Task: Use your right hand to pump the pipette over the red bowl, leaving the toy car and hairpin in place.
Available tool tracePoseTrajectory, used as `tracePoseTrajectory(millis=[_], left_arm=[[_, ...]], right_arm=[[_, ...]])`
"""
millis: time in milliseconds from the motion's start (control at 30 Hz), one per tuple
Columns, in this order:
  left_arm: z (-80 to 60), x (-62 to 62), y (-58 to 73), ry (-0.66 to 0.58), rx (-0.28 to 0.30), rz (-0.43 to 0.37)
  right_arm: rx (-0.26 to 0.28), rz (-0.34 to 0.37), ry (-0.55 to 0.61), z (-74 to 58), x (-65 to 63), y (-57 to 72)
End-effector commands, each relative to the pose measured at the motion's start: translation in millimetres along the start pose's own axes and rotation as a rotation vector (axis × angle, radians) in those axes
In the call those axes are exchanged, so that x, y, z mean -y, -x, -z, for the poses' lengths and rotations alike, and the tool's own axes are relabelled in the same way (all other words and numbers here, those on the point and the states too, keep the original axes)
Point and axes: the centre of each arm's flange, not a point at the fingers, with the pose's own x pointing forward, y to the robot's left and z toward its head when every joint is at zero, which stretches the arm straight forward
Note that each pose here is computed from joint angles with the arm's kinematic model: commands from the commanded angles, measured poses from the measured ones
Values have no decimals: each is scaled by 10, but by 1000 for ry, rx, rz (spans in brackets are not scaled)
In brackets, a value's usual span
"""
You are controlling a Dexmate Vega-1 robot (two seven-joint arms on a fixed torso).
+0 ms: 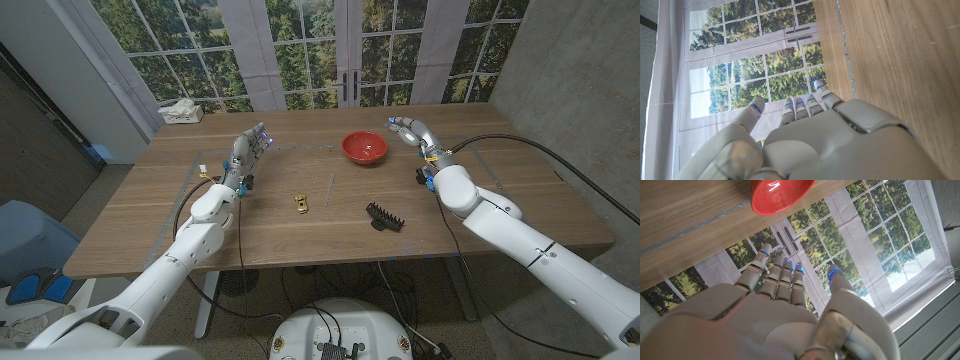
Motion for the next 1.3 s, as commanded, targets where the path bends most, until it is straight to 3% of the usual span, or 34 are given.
tracePoseTrajectory(millis=[33, 667, 1300], left_arm=[[-1, -28, -40, 18, 7, -6], [12, 1, -56, 32, 13, -2], [-5, 26, 12, 30, 14, 6]], right_arm=[[4, -25, 120, -116, -63, -63], [32, -81, 270, -262, -192, -111], [70, -157, 374, -398, -374, -116]])
